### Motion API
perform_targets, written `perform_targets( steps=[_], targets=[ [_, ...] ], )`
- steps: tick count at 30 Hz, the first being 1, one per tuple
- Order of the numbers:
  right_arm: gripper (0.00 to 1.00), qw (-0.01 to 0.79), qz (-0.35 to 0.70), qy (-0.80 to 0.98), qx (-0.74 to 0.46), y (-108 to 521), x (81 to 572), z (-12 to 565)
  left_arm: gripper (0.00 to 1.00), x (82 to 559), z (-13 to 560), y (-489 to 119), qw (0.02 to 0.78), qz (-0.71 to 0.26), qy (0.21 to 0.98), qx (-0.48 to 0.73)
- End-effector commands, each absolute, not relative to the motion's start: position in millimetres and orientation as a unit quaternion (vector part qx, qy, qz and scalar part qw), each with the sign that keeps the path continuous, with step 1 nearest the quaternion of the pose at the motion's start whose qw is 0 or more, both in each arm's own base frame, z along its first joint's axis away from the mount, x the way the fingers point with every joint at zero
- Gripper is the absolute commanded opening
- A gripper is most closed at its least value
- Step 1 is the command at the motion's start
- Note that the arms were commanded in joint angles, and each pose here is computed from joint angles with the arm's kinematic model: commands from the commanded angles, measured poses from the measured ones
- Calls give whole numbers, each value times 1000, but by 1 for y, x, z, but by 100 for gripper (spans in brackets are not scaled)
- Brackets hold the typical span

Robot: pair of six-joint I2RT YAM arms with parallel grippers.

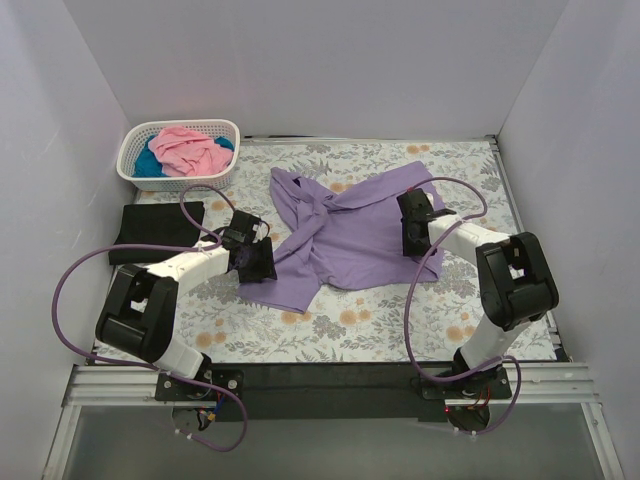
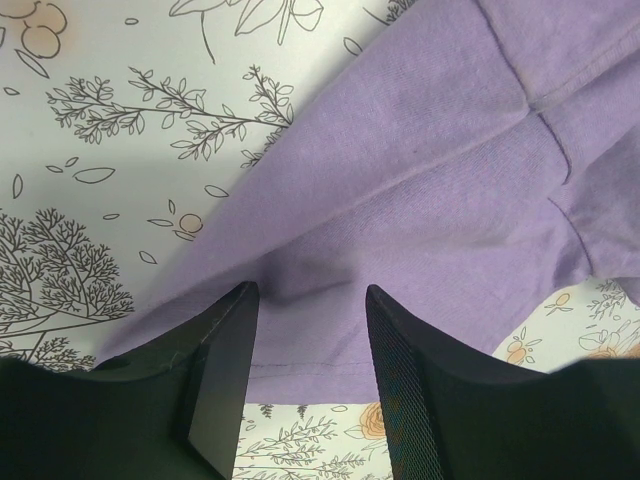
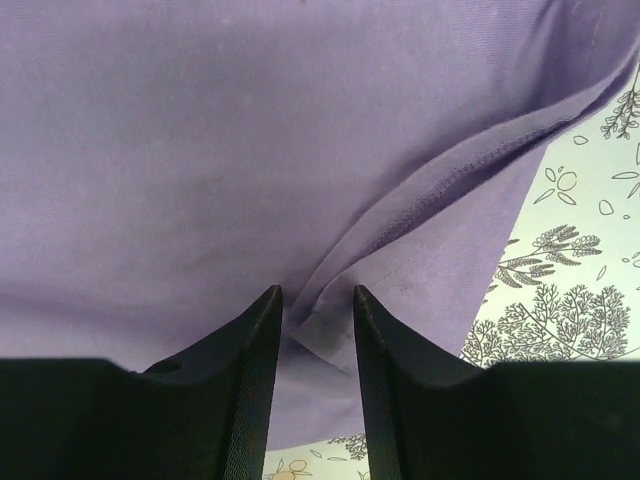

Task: Fold and stack the t-shirts
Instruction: Flatten the tshirt out

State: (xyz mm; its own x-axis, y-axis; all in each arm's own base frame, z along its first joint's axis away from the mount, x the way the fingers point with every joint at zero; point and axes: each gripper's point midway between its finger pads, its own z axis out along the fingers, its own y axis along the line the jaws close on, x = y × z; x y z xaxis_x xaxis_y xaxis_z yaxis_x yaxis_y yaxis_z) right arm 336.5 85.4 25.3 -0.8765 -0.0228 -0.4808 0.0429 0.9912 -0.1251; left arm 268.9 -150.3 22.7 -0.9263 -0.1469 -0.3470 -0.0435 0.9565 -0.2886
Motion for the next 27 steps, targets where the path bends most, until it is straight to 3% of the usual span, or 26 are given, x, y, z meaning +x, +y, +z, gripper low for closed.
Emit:
perform_targets(
  steps=[1,5,9,11,19,24,26,27],
  targets=[
    [39,250,-86,964,-2,84,340,34,46,242,4,-145,134,-126,982,-45],
    [28,243,-113,963,1,73,335,31,46,241,4,-145,132,-126,982,-45],
    [4,258,-146,955,17,53,332,45,46,240,4,-144,131,-126,982,-45],
    [2,265,-161,950,43,33,331,53,46,240,3,-144,130,-125,983,-46],
    [1,258,-158,929,215,-72,300,62,46,239,4,-145,128,-129,982,-44],
    [6,269,-125,900,318,-105,286,63,46,239,5,-145,130,-129,982,-44],
    [13,279,-110,894,332,-108,284,67,46,238,5,-146,128,-132,982,-45],
    [26,284,-107,894,328,-107,283,70,46,238,6,-146,129,-133,982,-45]
  ],
)
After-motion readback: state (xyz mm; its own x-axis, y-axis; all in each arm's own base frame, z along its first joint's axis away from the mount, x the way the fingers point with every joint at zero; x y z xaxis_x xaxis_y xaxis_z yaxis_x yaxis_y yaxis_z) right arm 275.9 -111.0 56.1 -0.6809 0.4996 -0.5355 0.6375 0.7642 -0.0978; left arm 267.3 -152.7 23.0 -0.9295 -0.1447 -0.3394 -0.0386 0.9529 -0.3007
